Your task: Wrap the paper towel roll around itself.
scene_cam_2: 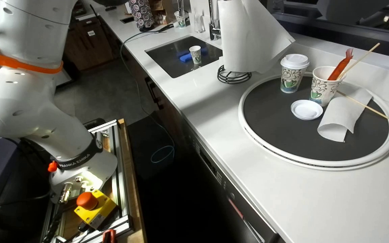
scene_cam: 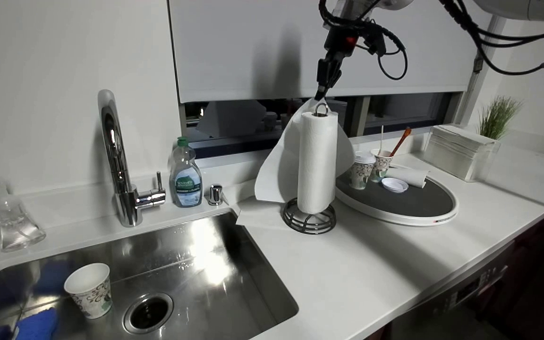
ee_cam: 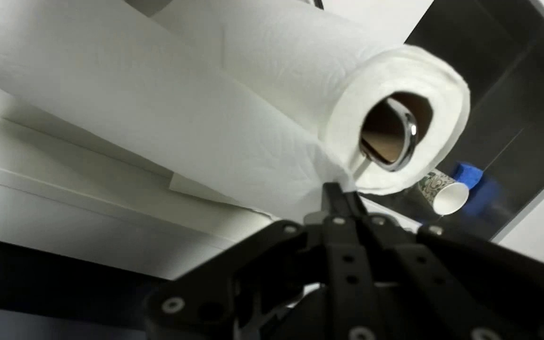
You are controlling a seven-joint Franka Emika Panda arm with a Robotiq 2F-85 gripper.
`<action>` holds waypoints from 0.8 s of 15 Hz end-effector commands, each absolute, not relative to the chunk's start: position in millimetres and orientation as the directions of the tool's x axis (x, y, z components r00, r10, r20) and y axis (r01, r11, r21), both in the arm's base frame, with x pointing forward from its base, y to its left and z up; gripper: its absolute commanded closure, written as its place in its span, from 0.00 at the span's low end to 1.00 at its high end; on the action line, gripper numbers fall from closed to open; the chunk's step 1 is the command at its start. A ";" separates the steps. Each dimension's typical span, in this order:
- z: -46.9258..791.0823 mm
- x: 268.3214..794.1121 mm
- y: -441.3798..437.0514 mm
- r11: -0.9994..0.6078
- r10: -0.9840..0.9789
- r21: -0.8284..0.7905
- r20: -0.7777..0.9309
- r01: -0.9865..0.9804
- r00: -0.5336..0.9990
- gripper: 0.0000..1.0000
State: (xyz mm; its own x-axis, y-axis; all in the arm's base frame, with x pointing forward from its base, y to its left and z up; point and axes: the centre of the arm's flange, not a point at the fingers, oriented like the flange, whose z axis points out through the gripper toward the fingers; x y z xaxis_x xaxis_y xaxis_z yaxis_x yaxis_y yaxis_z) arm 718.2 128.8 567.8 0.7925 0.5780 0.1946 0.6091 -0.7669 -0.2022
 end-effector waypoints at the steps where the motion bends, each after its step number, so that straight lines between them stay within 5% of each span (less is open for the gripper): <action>1: 580.5 764.6 150.5 -0.626 0.713 -0.238 0.212 0.743 0.669 1.00; 12: 588.7 742.0 196.5 -0.292 0.912 -0.265 0.212 0.919 0.351 1.00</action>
